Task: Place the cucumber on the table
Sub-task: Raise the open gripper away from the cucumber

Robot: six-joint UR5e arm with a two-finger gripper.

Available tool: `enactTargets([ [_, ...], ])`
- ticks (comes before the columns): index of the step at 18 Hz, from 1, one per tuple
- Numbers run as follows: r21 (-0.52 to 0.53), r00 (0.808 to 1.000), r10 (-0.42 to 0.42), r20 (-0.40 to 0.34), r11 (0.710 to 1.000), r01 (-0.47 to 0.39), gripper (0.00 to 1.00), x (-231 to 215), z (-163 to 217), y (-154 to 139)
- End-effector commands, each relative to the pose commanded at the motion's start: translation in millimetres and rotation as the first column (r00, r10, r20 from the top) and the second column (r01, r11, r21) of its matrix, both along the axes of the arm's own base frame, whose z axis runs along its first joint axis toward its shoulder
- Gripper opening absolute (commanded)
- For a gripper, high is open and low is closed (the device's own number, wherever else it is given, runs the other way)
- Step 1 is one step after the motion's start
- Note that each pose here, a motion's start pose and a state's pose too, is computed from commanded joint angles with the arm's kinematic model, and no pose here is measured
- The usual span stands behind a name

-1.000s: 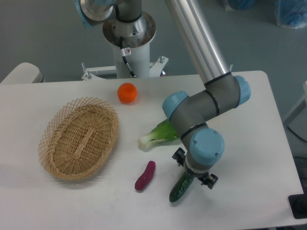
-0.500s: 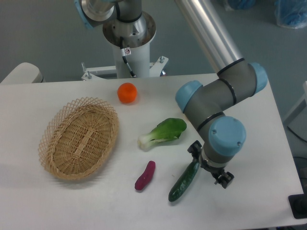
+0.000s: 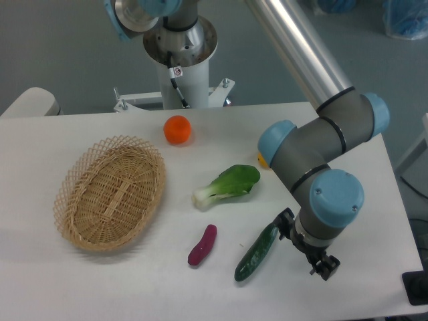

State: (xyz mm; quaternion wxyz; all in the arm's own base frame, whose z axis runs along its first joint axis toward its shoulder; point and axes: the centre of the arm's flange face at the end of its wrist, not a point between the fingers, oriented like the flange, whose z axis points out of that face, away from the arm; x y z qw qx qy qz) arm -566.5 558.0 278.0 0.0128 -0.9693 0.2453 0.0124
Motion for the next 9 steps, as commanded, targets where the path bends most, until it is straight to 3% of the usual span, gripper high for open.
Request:
enactTargets([
  [9,-0.011,0.999,-0.052,0.003,0.999,0.052,1.00,3.5,-8.6,2.7],
])
